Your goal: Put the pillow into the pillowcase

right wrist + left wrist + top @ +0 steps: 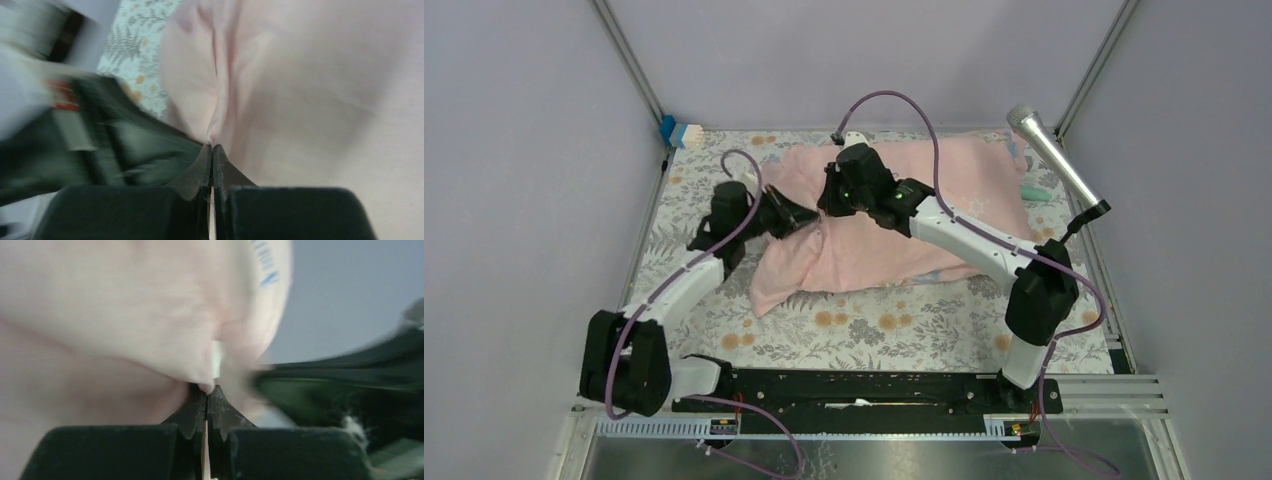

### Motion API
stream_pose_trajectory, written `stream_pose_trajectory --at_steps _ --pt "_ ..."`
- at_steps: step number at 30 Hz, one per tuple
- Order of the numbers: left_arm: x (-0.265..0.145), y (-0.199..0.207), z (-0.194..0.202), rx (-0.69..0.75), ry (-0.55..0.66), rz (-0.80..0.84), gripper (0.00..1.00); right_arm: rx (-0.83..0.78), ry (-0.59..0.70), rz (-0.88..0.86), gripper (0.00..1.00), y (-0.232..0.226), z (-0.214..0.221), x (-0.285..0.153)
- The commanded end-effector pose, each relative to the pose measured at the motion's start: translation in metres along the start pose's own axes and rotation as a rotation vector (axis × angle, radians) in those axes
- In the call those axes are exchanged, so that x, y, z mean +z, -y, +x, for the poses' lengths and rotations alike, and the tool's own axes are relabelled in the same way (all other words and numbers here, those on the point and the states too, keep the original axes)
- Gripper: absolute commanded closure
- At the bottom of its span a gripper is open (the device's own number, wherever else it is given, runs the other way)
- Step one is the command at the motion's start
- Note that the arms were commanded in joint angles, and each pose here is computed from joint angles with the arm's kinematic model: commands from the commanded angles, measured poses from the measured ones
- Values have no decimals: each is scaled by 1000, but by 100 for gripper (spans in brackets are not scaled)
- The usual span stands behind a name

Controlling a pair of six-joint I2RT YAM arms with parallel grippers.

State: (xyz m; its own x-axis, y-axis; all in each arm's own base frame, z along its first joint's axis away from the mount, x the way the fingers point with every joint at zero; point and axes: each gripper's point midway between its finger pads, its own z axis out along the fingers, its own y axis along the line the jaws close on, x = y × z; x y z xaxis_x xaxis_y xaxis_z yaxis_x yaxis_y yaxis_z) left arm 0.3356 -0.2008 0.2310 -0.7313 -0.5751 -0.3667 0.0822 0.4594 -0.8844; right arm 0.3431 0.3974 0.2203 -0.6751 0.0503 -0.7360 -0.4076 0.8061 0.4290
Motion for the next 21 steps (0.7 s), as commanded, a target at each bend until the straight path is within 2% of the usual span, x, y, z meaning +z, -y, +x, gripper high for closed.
stream_pose_trajectory --at_steps 1,6,10,12,17,21 --pt "21 -28 42 -70 -48 57 100 42 198 -192 100 -65 -83 -68" --pt "32 -86 75 -94 -83 -109 100 12 221 -271 100 -97 -92 -89" --pt "32 -85 71 -57 -84 -135 100 -10 176 -272 100 -103 -70 -78" --pt "26 -77 64 -21 -67 -150 92 -12 164 -235 100 -92 -60 -72" --pt "-7 -49 55 77 -44 -173 66 -5 192 -210 100 -78 -59 -75" --pt "-44 -19 40 132 42 -177 59 1 216 -228 100 -80 -68 -80"
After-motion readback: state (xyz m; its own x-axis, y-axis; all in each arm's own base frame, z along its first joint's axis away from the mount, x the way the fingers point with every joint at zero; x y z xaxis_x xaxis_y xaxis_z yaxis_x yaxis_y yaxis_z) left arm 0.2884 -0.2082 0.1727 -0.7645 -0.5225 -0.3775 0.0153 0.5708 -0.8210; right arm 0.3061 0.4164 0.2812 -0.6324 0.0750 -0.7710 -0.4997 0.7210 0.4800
